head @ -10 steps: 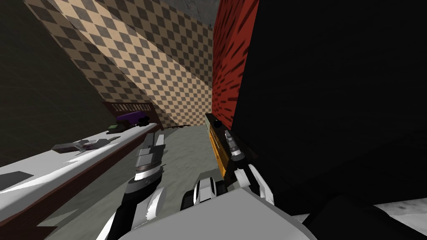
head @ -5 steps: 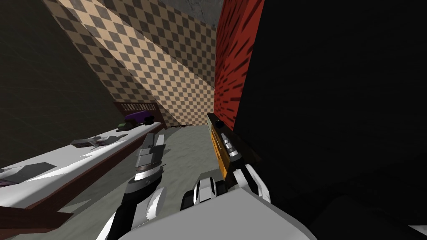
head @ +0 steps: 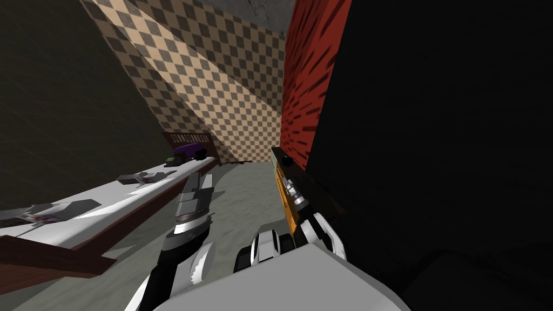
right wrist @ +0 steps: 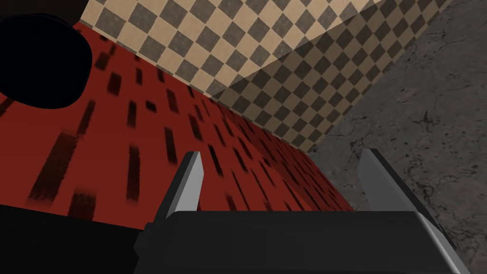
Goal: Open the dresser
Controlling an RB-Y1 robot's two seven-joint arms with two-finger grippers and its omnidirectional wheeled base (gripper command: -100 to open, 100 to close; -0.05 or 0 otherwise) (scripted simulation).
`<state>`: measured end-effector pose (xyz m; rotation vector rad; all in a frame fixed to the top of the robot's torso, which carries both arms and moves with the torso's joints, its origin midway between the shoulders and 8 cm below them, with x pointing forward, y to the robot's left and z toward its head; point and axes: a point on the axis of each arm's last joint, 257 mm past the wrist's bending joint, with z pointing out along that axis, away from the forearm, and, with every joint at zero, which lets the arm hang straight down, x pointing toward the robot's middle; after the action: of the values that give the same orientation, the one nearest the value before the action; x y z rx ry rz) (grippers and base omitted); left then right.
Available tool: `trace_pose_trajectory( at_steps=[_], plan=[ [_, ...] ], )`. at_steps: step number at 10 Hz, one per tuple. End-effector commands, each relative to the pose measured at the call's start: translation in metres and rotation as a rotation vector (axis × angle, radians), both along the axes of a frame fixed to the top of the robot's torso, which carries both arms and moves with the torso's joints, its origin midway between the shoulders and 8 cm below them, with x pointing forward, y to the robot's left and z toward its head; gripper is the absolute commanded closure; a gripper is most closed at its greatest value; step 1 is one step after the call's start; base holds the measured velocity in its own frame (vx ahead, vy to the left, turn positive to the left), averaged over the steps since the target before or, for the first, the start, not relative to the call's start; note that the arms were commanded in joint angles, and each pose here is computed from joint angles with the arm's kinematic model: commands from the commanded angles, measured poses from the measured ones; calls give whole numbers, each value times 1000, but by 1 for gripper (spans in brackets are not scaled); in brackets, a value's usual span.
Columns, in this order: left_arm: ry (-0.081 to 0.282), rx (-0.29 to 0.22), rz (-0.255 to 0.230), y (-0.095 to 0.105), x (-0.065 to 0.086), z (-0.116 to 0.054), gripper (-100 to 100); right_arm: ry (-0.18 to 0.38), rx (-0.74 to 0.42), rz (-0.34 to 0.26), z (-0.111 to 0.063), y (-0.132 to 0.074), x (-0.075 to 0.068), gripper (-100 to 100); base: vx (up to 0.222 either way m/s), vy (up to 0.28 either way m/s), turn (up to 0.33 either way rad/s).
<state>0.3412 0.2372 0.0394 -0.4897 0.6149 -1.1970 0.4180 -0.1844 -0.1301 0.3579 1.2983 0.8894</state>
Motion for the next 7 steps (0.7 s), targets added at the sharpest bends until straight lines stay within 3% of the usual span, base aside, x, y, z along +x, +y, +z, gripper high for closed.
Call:
trace_pose_trajectory(
  at_steps=[1,2,3,4,5,6,7],
  plan=[
    [0,0,0,0,0,0,0,58,-111,-11,-32,5,8,-100,15,-4,178],
    [0,0,0,0,0,0,0,54,-124,-14,-32,5,8,-100,13,-4,4],
    [0,0,0,0,0,0,0,96,-189,-14,-55,7,12,-100,15,-5,152],
    [0,0,0,0,0,0,0,91,-205,-18,-55,7,12,-100,14,-6,93],
    [0,0,0,0,0,0,0,133,-274,-17,-78,8,15,-100,14,-4,136],
    [0,0,0,0,0,0,0,129,-290,-20,-78,8,15,-100,12,-5,68],
    [0,0,0,0,0,0,0,171,-361,-17,-102,8,17,-100,14,-4,153]
  ],
)
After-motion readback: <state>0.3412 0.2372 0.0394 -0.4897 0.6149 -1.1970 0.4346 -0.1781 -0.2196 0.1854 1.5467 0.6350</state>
